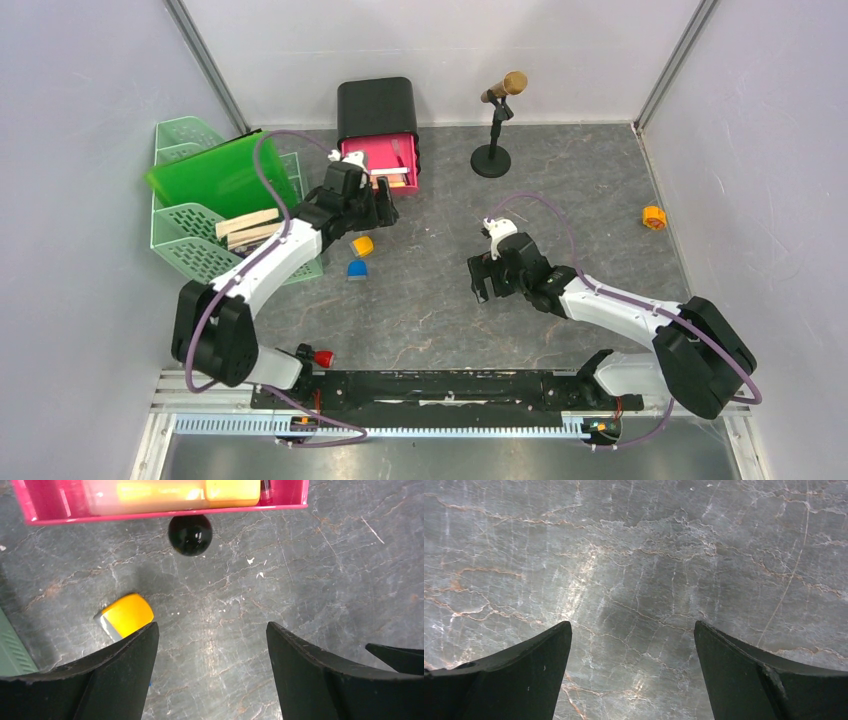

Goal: Organize the desk
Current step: Close the drawer in the storage box.

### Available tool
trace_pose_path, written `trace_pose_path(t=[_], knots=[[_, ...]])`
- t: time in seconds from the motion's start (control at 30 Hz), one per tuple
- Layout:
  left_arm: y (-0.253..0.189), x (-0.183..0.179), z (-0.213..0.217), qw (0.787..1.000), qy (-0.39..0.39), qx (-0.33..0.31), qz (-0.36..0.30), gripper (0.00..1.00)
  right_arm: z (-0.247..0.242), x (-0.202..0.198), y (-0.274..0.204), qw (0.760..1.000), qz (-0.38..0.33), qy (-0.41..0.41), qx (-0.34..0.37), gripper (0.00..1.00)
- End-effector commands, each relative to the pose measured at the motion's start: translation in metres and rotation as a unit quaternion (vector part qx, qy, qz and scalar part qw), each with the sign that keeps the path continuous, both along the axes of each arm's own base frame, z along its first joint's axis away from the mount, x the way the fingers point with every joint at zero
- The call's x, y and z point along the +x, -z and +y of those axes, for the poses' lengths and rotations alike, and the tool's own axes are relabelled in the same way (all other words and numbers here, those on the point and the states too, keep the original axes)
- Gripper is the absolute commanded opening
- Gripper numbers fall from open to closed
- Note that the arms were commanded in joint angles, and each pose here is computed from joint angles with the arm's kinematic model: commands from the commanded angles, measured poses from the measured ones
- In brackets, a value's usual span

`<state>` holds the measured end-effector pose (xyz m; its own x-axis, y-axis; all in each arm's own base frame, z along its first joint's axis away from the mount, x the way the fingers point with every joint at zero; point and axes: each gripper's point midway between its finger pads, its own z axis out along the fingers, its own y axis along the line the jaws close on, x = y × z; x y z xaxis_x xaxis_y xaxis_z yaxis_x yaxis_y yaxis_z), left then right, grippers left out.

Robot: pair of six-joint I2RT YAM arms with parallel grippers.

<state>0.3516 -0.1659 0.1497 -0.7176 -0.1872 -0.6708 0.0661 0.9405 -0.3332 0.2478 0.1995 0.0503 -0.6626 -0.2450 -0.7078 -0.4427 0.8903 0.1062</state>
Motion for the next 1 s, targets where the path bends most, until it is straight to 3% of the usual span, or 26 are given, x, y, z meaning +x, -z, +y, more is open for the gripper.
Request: trace_pose_path(t=[0.0, 0.2, 0.3, 0.5, 0.77, 0.97], knots=[[-0.012, 0.031, -0.006, 0.997, -0.005, 0.052, -0.051, 0.84, -0.004, 0.011, -0.013, 1.000, -0.025, 0.012, -0.010, 0.98], [-0.001, 0.055, -0.005, 0.995, -0.040, 0.076, -0.050, 0.81, -0.008, 0.011, -0.012, 0.999, -0.028, 0.013, -0.019, 0.98], [0.004, 0.065, -0.005, 0.994, -0.048, 0.083, -0.055, 0.73, -0.008, 0.011, -0.011, 0.999, -0.029, 0.012, -0.022, 0.98], [0.006, 0.079, -0.001, 0.990, -0.063, 0.103, -0.066, 0.71, -0.009, 0.013, -0.012, 0.999, -0.031, 0.013, -0.024, 0.98], [0.003, 0.086, -0.003, 0.990, -0.060, 0.105, -0.076, 0.48, -0.009, 0.013, -0.010, 0.999, -0.028, 0.012, -0.027, 0.98], [-0.011, 0.092, -0.005, 0.989, -0.059, 0.103, -0.092, 0.42, -0.010, 0.014, -0.010, 0.999, -0.029, 0.013, -0.026, 0.98]])
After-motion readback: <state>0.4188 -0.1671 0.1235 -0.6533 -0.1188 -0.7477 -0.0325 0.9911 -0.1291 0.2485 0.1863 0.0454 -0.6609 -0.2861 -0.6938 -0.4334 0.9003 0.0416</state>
